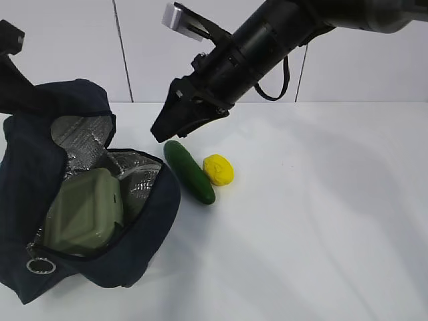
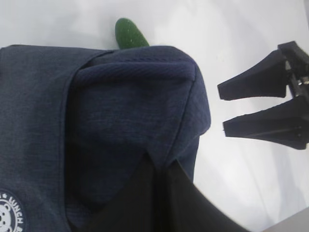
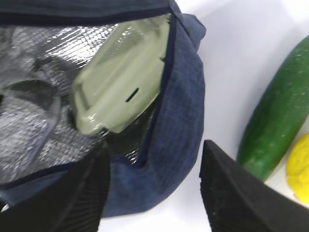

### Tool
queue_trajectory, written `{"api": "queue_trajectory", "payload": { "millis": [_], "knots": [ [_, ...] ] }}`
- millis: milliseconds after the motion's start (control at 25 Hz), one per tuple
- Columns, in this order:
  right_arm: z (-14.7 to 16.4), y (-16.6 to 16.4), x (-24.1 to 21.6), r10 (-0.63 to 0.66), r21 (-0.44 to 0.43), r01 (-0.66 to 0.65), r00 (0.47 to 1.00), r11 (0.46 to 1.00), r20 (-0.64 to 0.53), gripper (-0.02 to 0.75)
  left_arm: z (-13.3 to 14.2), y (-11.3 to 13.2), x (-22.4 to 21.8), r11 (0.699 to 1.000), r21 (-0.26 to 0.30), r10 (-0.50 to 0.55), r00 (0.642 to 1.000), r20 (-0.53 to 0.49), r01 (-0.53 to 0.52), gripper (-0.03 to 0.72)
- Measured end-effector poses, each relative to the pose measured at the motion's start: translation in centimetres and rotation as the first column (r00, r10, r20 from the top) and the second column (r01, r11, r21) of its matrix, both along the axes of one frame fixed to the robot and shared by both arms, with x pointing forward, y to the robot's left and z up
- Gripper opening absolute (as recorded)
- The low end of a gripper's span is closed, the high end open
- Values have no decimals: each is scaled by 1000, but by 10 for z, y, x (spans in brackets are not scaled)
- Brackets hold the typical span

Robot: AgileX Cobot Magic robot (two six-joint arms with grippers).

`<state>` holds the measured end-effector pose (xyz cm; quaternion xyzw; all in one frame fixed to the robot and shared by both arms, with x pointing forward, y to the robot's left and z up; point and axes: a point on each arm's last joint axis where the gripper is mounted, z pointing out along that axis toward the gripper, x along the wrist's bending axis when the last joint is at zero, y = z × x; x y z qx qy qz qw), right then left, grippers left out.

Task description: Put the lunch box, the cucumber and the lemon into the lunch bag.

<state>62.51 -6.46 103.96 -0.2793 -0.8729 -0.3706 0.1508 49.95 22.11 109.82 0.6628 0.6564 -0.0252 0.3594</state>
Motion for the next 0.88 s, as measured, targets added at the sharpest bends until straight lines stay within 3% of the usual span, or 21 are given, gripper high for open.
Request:
{"api": "queue_trajectory", "payload": {
  "millis": [200, 480, 880],
  "knots": [
    [-6, -6, 5, -17, -93, 23, 998, 995, 62, 454, 3, -1, 3, 999, -40, 33, 999, 28, -32, -6],
    [-28, -4, 19, -65, -121, 77, 993, 990, 98, 454, 5, -1, 8, 996, -56, 70, 995, 72, -66, -6],
    [-70, -1, 35, -122, -145, 134, 988, 980, 91, 453, 1, 7, 9, 995, 47, 82, 993, 86, -86, -6]
  ]
}}
